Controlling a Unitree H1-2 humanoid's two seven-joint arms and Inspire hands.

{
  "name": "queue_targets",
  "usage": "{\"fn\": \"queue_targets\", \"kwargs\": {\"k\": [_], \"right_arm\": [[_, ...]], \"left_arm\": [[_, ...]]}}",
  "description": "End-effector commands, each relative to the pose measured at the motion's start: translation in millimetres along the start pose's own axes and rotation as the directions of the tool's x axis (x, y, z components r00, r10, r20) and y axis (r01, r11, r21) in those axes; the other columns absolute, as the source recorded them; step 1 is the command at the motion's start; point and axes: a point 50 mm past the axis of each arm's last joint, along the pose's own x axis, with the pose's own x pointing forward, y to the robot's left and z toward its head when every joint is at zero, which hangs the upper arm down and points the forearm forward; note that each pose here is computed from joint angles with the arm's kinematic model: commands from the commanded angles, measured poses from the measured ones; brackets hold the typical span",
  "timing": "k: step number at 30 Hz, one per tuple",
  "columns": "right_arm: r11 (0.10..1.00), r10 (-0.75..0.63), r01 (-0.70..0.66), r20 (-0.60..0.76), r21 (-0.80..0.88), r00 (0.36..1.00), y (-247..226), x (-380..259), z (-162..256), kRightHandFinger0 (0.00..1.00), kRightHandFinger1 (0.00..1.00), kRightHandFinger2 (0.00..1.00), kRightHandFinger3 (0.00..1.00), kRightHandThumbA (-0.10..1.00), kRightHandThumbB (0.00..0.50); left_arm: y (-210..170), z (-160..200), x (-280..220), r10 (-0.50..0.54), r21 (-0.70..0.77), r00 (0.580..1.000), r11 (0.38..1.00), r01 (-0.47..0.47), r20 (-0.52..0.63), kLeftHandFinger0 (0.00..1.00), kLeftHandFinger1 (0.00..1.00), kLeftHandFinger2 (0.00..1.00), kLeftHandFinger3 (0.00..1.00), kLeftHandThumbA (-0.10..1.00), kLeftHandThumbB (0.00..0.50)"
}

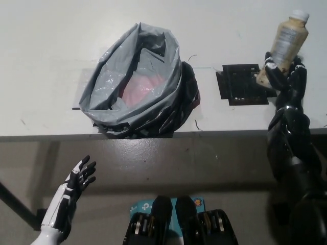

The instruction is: Use the right hand to pick up a bottle of protein shake and place it into a plastic bag on the left side

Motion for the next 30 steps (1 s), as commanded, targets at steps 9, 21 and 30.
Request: {"fn": "queue_targets", "kwargs": {"k": [9, 21, 30], "right_arm": [[0.987, 0.154, -0.141, 0.201, -0.077, 0.967, 30, -1, 48, 0.0, 0.14, 0.46, 0.34, -0.1, 0.135], [0.765, 0.596, -0.388, 0.336, -0.514, 0.73, 135, -55, 120, 0.0, 0.25, 0.55, 0.53, -0.1, 0.103], [0.45, 0.839, -0.335, 0.263, -0.828, 0.476, 223, -83, 145, 0.0, 0.32, 0.69, 0.67, -0.1, 0.146]], "left_arm": [[0, 6, -2, -0.02, -0.037, 1.0, 0.999, 0.02, 0.012, 1.0, 1.0, 1.0, 1.0, 1.0, 0.295], [-3, 5, -10, -0.028, -0.034, 1.0, 0.999, 0.028, 0.002, 1.0, 1.0, 1.0, 1.0, 1.0, 0.272], [-4, 7, -8, -0.029, -0.006, 1.0, 1.0, 0.029, 0.007, 1.0, 1.0, 1.0, 1.0, 1.0, 0.277]]}}
